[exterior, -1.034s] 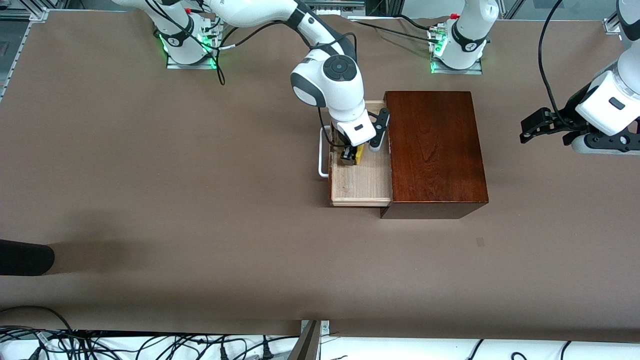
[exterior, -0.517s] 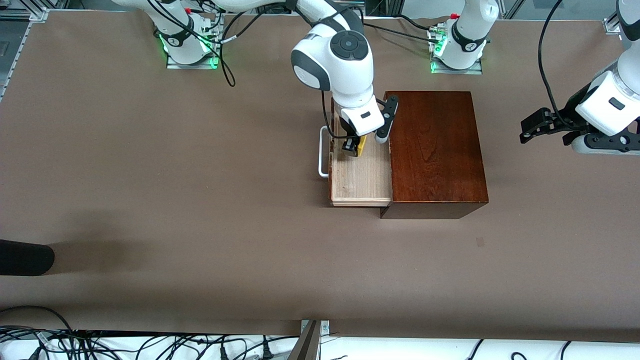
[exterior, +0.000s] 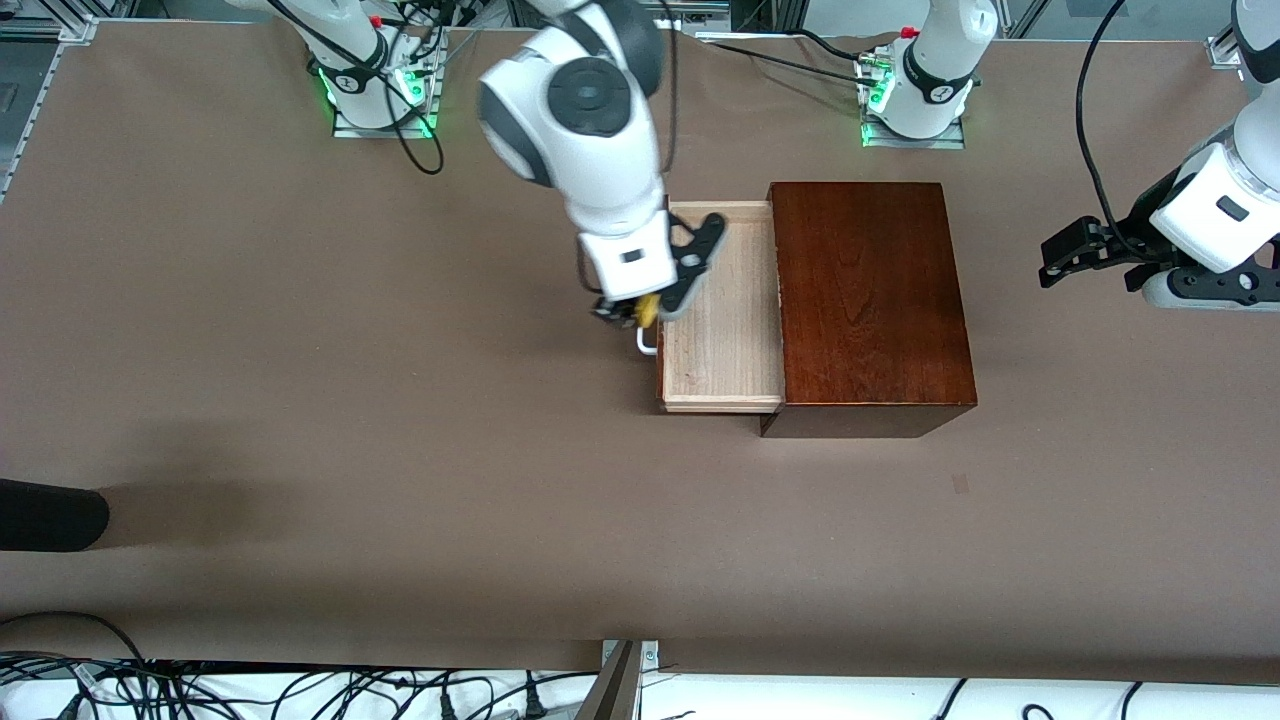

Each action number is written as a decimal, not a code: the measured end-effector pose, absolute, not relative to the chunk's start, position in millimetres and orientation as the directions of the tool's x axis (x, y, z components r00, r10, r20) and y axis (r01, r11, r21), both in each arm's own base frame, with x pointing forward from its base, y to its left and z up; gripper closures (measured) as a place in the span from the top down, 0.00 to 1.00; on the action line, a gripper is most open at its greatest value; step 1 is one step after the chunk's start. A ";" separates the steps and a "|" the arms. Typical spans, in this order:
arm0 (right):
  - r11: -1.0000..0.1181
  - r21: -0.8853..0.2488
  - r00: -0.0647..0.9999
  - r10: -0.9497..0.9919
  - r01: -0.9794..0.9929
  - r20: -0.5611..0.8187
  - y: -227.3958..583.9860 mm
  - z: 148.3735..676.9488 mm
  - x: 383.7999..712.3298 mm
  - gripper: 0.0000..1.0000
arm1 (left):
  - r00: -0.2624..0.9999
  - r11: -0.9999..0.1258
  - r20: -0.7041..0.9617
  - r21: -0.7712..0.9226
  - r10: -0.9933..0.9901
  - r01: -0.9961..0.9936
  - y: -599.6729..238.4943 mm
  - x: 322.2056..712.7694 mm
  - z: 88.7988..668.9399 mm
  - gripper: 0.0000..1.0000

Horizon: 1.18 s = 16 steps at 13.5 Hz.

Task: Open drawer, take yellow block, close drawer
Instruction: 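Lift the yellow cube out of the drawer with the right gripper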

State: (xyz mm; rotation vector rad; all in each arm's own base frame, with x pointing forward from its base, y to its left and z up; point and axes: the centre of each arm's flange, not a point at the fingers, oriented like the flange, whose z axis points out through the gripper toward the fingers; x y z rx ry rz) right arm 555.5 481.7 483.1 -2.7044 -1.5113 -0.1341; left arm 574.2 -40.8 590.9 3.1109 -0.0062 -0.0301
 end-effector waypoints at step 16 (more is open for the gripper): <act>-0.886 0.002 0.885 0.462 0.463 -0.046 145.4 477.6 613.7 0.56 | 0.998 -0.999 -0.052 0.032 -0.036 -0.035 -63.5 585.6 581.2 1.00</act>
